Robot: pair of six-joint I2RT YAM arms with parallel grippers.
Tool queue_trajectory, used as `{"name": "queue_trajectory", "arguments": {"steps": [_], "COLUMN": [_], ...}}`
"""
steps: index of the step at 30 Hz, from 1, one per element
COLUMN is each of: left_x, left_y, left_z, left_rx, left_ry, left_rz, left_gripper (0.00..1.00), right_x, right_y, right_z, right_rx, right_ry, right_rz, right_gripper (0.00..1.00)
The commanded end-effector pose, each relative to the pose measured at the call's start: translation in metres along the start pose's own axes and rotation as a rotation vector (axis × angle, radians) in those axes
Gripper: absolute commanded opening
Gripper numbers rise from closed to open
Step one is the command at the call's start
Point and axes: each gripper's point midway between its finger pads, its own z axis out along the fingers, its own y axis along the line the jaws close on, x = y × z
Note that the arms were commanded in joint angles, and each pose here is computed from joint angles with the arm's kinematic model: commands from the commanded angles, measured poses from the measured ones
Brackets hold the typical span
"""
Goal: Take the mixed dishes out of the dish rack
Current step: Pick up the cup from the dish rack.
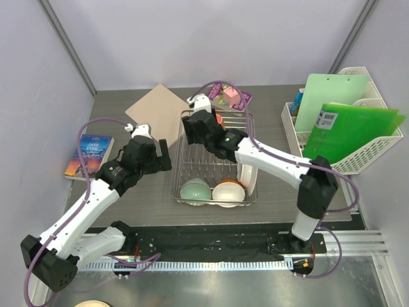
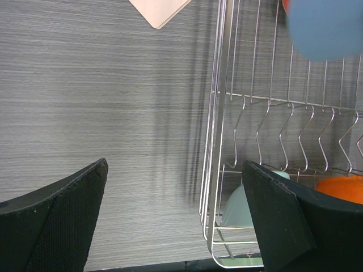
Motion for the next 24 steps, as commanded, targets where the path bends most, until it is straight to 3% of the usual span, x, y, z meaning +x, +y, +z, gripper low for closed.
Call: {"name": "queue_trajectory", "arguments": {"steps": [1, 3, 5, 6, 11, 14, 17, 24], "left_x": [-0.029, -0.041, -0.055, -0.067, -0.103, -0.112, -0.12, -0.126], "left_y": [-0.007, -0.011, -0.026, -0.033, -0.076, -0.094, -0.108, -0.122], "left_z": [-0.009, -0.017, -0.025, -0.039, -0.086, -0.101, -0.111, -0.088], "left_rx": [0.023, 0.054, 0.144, 0.211, 0.596, 0.755, 0.888, 0.915], "left_ry": [-0.107, -0.153, -0.214, -0.276, -0.472, -0.483, -0.511, -0.478], "left_rz": [-0.064, -0.11, -0.153, -0.202, -0.349, -0.405, -0.444, -0.471], "left_gripper": [1.0, 1.0, 1.0, 1.0, 1.0, 1.0, 1.0, 1.0], "right_x": [-0.046, -0.078, -0.08, -0.103, -0.115, -0.13, -0.128, -0.116], "right_y": [-0.004, -0.017, -0.008, -0.019, -0.021, -0.029, -0.029, -0.022], "right_z": [-0.038, -0.054, -0.066, -0.08, -0.121, -0.145, -0.152, -0.154], "right_rx": [-0.127, -0.21, -0.369, -0.423, -0.686, -0.803, -0.857, -0.933], "right_ry": [-0.169, -0.261, -0.257, -0.339, -0.431, -0.524, -0.525, -0.501], "right_rz": [0.171, 0.341, 0.45, 0.502, 0.599, 0.652, 0.693, 0.749], "right_gripper": [0.01, 0.01, 0.01, 0.01, 0.01, 0.01, 0.01, 0.01]}}
